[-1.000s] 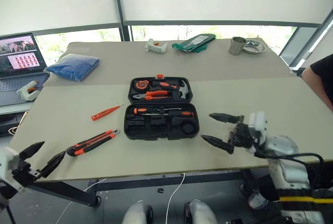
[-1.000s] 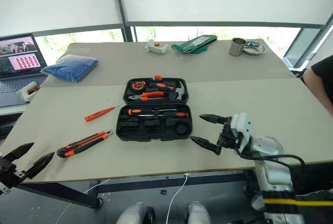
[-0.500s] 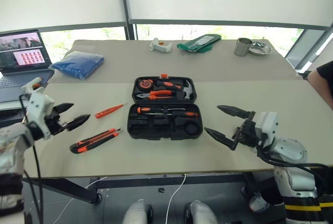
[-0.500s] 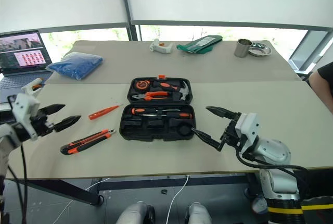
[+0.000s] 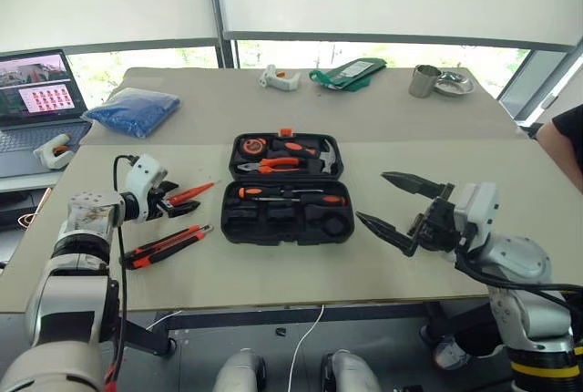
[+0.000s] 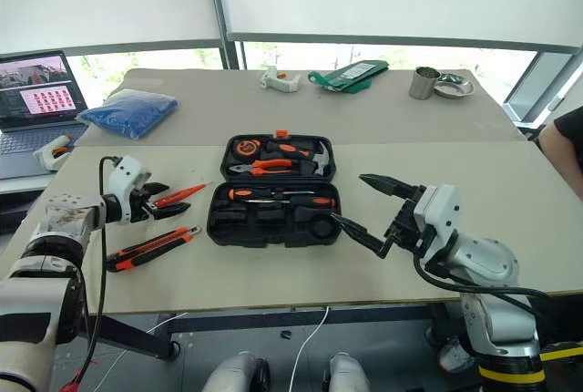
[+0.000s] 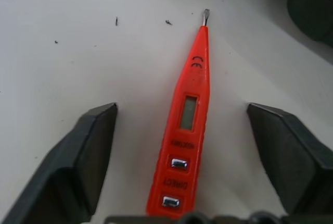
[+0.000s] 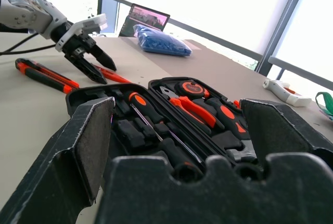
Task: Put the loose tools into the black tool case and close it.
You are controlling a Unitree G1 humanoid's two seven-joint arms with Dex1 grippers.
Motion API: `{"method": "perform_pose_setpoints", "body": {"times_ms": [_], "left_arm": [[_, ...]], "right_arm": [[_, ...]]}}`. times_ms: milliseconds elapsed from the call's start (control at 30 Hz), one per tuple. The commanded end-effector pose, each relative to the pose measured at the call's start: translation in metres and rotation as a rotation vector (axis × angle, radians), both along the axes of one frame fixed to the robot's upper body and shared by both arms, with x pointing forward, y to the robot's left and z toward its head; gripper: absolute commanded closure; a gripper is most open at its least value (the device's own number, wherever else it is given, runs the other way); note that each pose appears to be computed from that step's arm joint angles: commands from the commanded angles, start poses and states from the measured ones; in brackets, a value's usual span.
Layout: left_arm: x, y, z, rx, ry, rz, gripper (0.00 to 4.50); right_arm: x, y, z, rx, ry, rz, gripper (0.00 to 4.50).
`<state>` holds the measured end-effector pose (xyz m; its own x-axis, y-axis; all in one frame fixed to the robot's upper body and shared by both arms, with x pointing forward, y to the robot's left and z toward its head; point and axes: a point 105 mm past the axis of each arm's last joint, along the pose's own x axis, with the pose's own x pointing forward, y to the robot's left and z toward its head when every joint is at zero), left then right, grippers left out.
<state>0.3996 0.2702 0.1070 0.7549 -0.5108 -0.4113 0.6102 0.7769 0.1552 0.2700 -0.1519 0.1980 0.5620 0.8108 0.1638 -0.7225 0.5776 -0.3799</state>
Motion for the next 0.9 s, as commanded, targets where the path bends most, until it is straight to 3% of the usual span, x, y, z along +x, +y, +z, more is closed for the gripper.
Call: {"method": "perform_pose_setpoints", "body": {"times_ms": [33, 133, 233, 400, 500, 600, 733, 900], "left_arm": [[0.003, -0.005, 0.000, 0.018, -0.017, -0.009, 1.90], [0.002, -0.006, -0.004, 0.016, -0.007, -0.014, 3.02], [0.005, -0.008, 0.011, -0.040, -0.099, -0.022, 3.99], [0.004, -0.024, 0.060, -0.104, -0.282, -0.198, 4.00], [-0.013, -0.054, 0.078, 0.030, -0.334, -0.515, 4.00], [-0.020, -0.073, 0.085, 0.108, -0.330, -0.684, 4.00], [-0.024, -0.112, 0.075, 0.180, -0.276, -0.857, 4.00], [-0.019, -0.128, 0.051, 0.289, -0.222, -0.877, 4.00]], "right_arm": [[-0.009, -0.001, 0.012, 0.002, -0.038, -0.005, 0.00], [-0.011, -0.001, 0.009, -0.004, -0.017, -0.001, 0.00], [-0.012, -0.001, 0.009, -0.012, -0.008, 0.007, 0.00], [-0.014, -0.002, 0.015, -0.020, -0.022, 0.056, 0.00], [-0.009, 0.001, 0.015, -0.077, -0.016, 0.085, 0.00], [-0.002, 0.001, 0.012, -0.116, 0.009, 0.105, 0.00], [0.006, 0.004, 0.007, -0.175, 0.053, 0.161, 0.00], [0.013, 0.003, 0.005, -0.216, 0.044, 0.189, 0.00]]}}
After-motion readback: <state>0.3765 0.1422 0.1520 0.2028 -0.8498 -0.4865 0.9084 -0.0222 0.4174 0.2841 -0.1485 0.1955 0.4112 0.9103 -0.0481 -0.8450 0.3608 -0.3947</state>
